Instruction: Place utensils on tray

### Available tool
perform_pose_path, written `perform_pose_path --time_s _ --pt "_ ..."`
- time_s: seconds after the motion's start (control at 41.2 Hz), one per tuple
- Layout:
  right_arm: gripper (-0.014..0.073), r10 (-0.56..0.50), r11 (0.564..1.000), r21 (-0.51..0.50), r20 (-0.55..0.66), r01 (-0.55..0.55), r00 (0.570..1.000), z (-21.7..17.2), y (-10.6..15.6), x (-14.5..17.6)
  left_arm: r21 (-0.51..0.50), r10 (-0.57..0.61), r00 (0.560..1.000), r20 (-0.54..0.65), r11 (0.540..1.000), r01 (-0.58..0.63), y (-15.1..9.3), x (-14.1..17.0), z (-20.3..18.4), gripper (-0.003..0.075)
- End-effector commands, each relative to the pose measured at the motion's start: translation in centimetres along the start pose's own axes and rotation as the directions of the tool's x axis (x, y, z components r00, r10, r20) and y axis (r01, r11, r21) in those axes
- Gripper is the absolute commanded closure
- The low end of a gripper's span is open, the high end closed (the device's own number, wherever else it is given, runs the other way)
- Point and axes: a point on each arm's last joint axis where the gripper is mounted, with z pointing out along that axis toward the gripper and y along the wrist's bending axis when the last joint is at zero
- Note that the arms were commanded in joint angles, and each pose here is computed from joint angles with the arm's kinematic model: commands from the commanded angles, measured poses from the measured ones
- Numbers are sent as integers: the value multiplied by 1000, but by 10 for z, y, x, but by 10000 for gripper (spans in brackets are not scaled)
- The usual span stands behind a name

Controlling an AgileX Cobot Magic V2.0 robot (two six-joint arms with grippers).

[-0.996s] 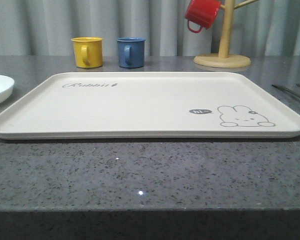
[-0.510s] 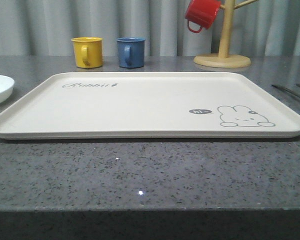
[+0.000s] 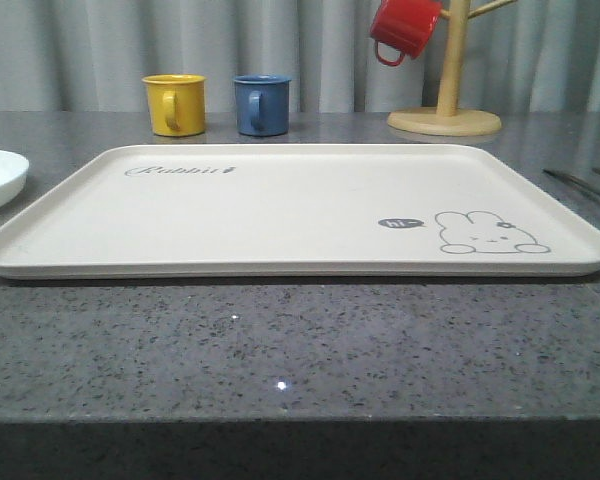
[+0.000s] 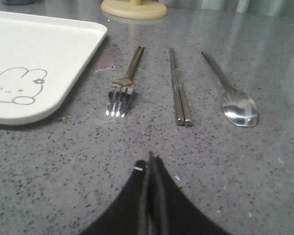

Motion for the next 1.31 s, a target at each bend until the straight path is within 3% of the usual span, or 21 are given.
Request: perform_pose_path --time_s 0.0,0.243,0.34,0.413,0.534,0.705,0.875,1.02,1.19,1.239,1.288 --pt "664 -6 1000 14 115 5 993 -3 -1 -12 -14 -22 995 100 1000 23 1 -8 -2 738" --pt "664 0 1000 16 160 -3 987 -4 -1 -17 -16 -32 992 126 999 34 2 -10 -2 738" --pt "664 7 1000 18 218 -11 976 -6 -2 -26 -32 -28 966 258 999 37 3 -22 -5 738" --pt "664 6 1000 18 266 -11 964 -12 -2 -41 -47 -31 919 393 997 54 6 -37 -10 738" --pt "663 3 1000 16 352 -9 936 -29 -2 -75 -41 -59 886 459 995 88 10 -67 -19 738" --pt "662 4 1000 7 393 -8 920 -50 -1 -125 -36 -22 937 347 999 37 13 -107 -18 738" --pt "662 25 1000 -15 238 -22 971 -33 0 -160 -13 -28 991 129 999 30 15 -130 13 738" --pt "662 28 1000 -14 138 -26 990 -6 -1 -168 -5 -29 999 44 1000 30 16 -136 37 738" --pt "652 29 1000 -13 108 -27 994 1 -1 -167 -6 -30 999 35 1000 30 16 -136 44 736" --pt "606 29 1000 -13 109 -27 994 1 -1 -167 -6 -29 999 42 1000 30 16 -136 44 715" --pt "529 29 1000 -13 109 -27 994 1 -1 -167 -7 -29 998 47 1000 30 16 -137 44 645"
